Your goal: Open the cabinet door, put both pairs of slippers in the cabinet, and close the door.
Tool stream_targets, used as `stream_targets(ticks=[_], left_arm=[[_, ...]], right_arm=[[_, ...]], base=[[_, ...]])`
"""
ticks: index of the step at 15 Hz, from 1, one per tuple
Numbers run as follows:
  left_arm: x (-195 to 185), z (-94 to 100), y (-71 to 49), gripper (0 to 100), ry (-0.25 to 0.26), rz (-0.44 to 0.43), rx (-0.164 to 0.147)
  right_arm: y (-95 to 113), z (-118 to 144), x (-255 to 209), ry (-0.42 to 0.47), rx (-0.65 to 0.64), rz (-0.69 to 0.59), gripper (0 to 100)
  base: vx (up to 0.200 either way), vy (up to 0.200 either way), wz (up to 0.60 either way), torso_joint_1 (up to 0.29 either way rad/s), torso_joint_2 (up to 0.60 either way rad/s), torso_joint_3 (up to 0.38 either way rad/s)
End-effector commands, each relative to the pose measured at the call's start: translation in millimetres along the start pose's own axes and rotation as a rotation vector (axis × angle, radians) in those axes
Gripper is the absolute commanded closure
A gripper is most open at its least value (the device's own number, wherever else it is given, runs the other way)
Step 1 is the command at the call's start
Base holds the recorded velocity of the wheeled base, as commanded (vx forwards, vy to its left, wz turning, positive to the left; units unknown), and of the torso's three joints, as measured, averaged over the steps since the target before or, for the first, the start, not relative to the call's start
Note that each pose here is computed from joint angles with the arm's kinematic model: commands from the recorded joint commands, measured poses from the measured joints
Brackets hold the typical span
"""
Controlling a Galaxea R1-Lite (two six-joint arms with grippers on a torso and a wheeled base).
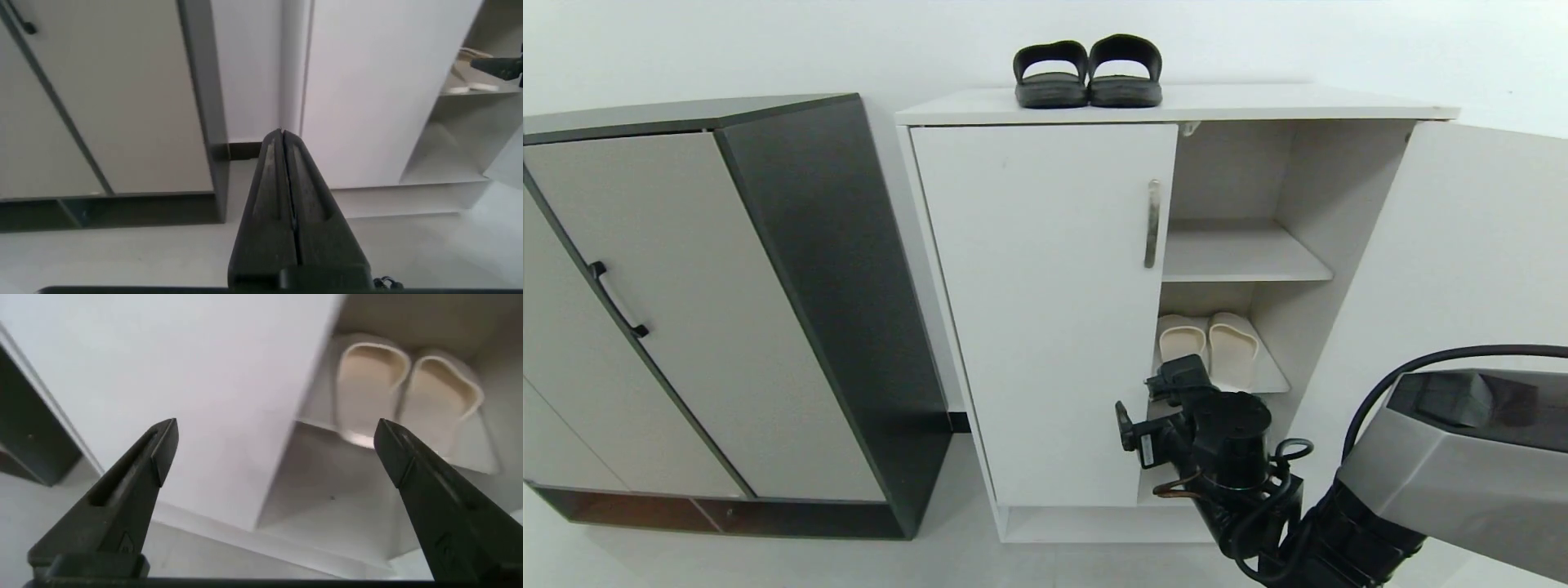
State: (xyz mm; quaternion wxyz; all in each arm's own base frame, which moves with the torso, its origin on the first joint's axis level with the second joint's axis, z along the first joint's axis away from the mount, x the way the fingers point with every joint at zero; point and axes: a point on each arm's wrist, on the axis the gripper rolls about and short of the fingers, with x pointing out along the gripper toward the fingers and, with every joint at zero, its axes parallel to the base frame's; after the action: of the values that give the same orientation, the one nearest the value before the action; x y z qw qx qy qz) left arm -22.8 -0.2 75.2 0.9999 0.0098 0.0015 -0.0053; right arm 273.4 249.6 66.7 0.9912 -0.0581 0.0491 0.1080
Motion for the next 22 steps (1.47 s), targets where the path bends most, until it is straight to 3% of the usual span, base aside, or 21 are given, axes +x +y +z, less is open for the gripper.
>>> stream_targets(ticks=[1, 3, 10, 22], left_arm=[[0, 0.0, 0.0, 100, 0.001, 0.0, 0.0], [0, 0.0, 0.0, 100, 0.001, 0.001, 0.0], [0, 0.0, 0.1, 100, 0.001, 0.004, -0.004], [0, 0.0, 0.1, 100, 0.001, 0.004, -0.004]], right_arm=[[0, -2, 0, 0.006, -0.004, -0.002, 0], [-1, -2, 1, 0.007, -0.006, -0.005, 0], [-11, -6, 2, -0.023, -0.021, -0.011, 0], [-11, -15, 6, -0.02, -0.043, -0.009, 0]], base=[[0.0, 0.2, 0.0, 0.007, 0.0, 0.007], [0.0, 0.2, 0.0, 0.002, 0.0, 0.005], [0.0, 0.0, 0.0, 0.0, 0.0, 0.0], [0.0, 0.0, 0.0, 0.0, -0.04, -0.041]])
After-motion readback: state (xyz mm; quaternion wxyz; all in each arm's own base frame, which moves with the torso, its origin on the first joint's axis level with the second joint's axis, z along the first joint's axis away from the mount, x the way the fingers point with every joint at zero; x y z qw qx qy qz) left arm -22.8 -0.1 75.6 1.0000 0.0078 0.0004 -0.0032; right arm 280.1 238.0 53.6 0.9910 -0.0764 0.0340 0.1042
